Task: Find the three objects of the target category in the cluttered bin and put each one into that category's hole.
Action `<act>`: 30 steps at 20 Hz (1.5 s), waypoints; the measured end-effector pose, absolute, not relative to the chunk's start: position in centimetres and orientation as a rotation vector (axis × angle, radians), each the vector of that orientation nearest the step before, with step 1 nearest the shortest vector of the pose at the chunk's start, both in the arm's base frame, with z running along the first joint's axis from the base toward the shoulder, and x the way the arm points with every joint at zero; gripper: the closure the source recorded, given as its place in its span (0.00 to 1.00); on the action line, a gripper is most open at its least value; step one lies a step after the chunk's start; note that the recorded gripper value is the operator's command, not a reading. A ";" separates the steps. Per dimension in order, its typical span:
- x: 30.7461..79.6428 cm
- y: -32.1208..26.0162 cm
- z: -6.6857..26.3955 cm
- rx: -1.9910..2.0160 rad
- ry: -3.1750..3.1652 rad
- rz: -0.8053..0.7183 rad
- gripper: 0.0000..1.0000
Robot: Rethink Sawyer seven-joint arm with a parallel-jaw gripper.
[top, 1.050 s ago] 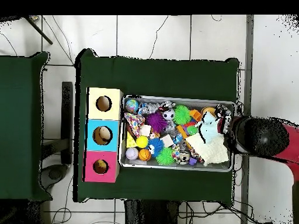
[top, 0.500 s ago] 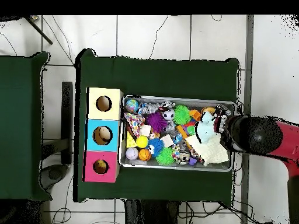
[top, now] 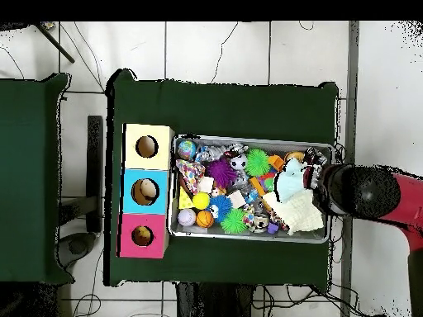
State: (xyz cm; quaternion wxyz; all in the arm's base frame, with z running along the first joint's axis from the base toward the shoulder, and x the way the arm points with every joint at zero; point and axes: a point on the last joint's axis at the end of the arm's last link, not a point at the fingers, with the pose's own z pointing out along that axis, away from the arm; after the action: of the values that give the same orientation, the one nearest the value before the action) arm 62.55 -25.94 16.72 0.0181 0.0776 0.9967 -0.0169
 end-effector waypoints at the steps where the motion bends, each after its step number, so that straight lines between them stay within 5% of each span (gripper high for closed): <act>1: 62.5 -26.1 16.7 0.244 3.096 -0.052 1.00; 30: 63.4 -25.7 17.7 0.214 3.095 -0.029 1.00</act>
State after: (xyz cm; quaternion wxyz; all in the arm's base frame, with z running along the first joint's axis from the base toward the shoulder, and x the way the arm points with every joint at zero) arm 63.44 -25.72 17.72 0.0197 0.0689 0.9974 -0.0094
